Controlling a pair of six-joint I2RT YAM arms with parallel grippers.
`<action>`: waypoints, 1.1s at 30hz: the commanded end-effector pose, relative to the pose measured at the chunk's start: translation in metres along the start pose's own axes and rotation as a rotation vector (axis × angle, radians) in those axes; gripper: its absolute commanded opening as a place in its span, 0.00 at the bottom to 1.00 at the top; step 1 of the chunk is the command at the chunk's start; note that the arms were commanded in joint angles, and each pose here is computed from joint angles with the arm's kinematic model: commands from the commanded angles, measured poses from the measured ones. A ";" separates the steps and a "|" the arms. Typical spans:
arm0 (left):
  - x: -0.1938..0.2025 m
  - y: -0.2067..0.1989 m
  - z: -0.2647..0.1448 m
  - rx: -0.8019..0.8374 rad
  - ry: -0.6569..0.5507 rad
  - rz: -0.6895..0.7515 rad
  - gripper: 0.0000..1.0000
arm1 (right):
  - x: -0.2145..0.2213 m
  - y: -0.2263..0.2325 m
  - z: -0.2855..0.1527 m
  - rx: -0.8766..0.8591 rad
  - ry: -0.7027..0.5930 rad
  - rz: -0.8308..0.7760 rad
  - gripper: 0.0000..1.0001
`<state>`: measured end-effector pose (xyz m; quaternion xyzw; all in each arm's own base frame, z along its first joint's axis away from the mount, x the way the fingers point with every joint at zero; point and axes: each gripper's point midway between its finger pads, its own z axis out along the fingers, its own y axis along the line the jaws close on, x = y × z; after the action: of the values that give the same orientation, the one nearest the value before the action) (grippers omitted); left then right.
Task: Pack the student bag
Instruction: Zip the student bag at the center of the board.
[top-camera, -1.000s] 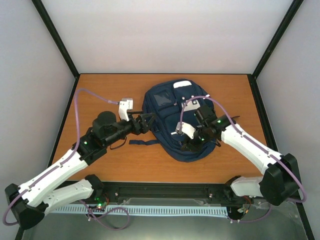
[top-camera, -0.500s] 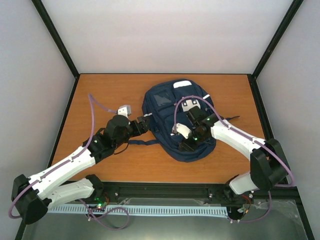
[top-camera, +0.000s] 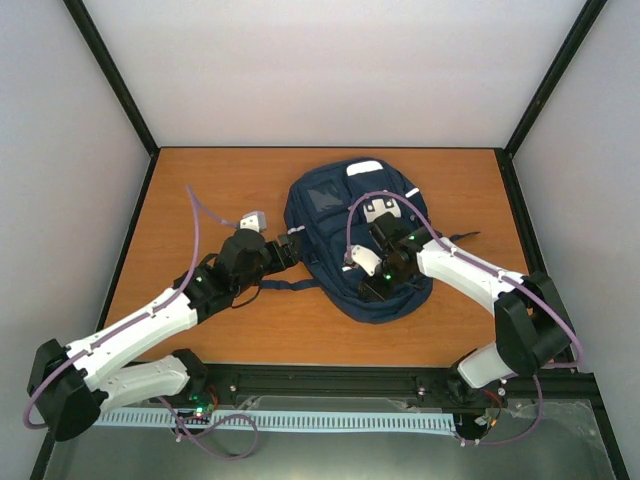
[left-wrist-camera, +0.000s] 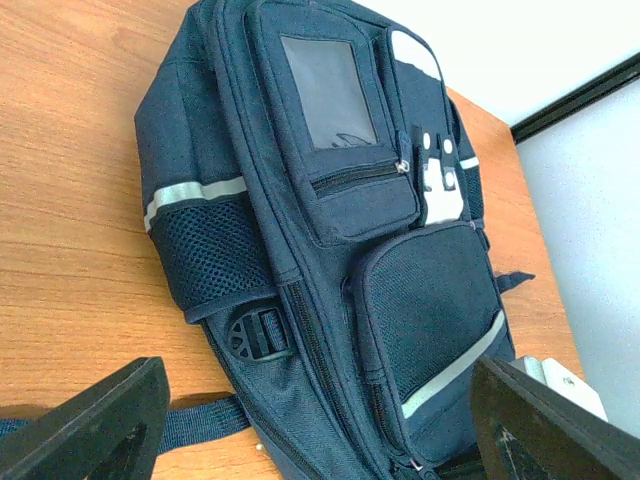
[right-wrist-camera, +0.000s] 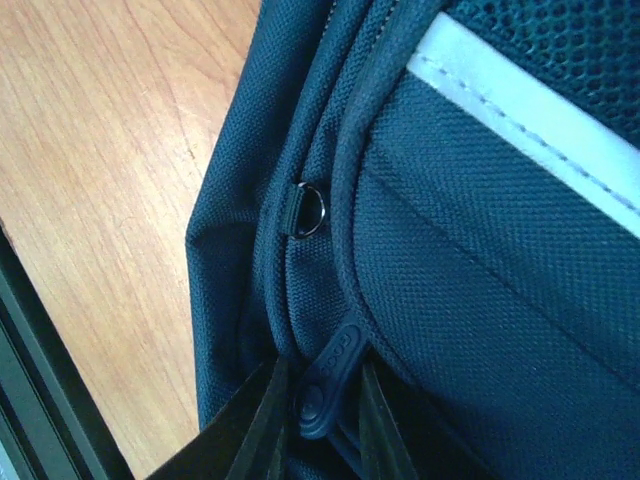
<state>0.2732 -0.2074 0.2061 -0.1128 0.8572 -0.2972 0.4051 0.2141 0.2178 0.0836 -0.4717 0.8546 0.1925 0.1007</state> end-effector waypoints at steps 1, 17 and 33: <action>0.000 -0.002 0.002 0.001 0.004 -0.024 0.85 | -0.011 -0.018 -0.001 0.085 -0.015 0.015 0.23; 0.003 0.001 0.005 -0.016 0.014 -0.040 0.84 | -0.002 -0.045 -0.002 0.195 0.015 0.091 0.21; 0.028 -0.028 0.036 0.070 0.149 -0.143 0.66 | -0.001 -0.042 -0.039 0.240 -0.063 0.053 0.03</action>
<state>0.2755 -0.2272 0.1748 -0.1343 0.8754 -0.3103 0.3454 0.2422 0.1849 0.0974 -0.4249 0.8857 0.1155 0.1470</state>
